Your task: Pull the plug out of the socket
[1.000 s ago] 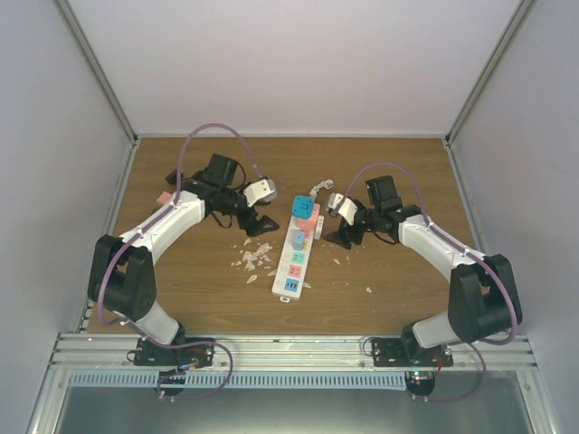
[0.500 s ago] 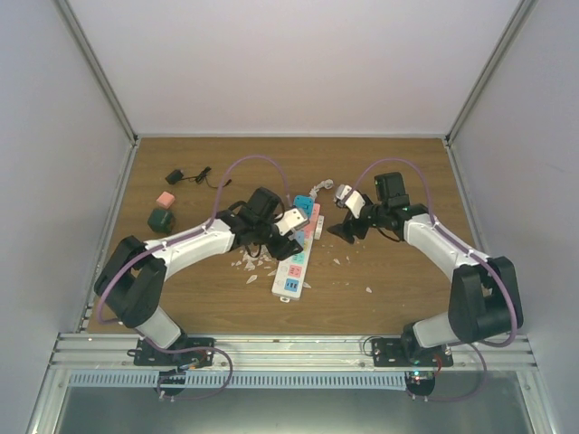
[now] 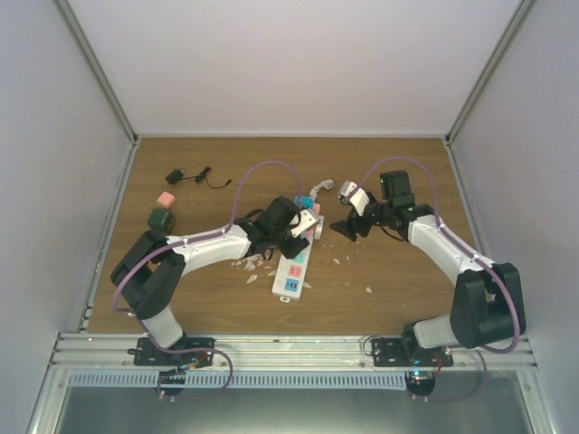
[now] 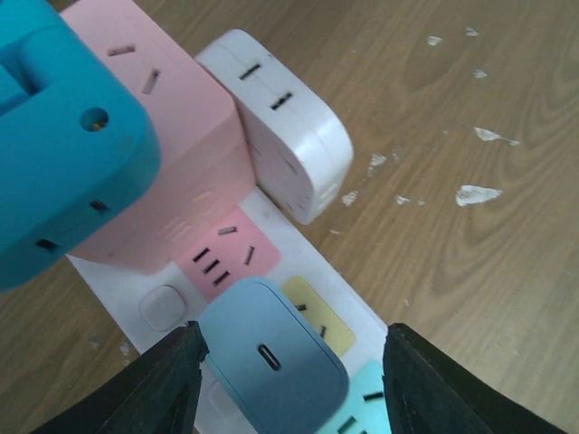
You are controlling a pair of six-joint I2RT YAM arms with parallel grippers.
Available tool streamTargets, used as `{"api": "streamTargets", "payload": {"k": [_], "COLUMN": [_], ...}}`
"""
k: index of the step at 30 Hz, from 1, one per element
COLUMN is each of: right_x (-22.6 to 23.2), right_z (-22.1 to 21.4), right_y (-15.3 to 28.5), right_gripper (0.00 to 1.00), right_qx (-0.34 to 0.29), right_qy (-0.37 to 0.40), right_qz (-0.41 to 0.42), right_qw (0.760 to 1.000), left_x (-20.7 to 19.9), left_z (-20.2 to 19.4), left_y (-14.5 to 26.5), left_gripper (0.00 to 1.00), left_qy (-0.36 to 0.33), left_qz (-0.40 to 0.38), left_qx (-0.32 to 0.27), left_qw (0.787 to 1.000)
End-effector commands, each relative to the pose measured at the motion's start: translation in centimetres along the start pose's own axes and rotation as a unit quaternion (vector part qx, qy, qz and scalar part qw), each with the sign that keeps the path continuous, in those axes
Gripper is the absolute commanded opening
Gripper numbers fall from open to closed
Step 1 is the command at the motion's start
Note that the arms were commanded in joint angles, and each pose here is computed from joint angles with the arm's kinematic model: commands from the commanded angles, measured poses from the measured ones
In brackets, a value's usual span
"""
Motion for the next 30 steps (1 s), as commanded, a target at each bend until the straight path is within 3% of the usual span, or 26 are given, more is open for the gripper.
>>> {"api": "streamTargets", "payload": {"k": [1, 11, 18, 21, 26, 30], "right_x": [-0.7, -0.7, -0.7, -0.7, -0.4, -0.3], "right_z": [1.0, 0.9, 0.7, 0.5, 0.2, 0.1], "right_y": [0.9, 1.1, 1.3, 1.6, 1.9, 2.1], "right_gripper": [0.90, 0.90, 0.90, 0.90, 0.90, 0.90], "right_qx": [-0.025, -0.024, -0.020, -0.016, -0.012, -0.012], "right_qy": [-0.001, -0.001, -0.001, 0.000, 0.002, 0.003], "right_qz": [-0.011, -0.011, -0.014, -0.015, -0.009, -0.001], "right_qw": [1.000, 1.000, 1.000, 1.000, 1.000, 1.000], "left_x": [0.6, 1.0, 0.6, 0.8, 1.2, 1.2], "left_z": [0.8, 1.0, 0.3, -0.1, -1.3, -1.7], "left_y": [-1.3, -1.9, -2.2, -2.0, -1.1, -0.1], "left_gripper": [0.54, 0.56, 0.38, 0.36, 0.21, 0.17], "left_qy": [0.017, 0.022, -0.003, -0.014, -0.047, -0.087], "left_qz": [0.048, 0.071, 0.031, 0.008, -0.029, -0.050], "left_qx": [-0.020, -0.021, -0.005, 0.003, 0.006, 0.002], "left_qw": [0.999, 0.997, 0.999, 1.000, 0.998, 0.995]}}
Point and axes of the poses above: each gripper's point midway between its finger pads, its own y axis back along the fingers, its own x axis along the line the jaws close on, z = x × y, the point moved 9 cm from there along y, back along the fingers, and after that the axes turned 14 degrees about y, right-handed, at the moved point
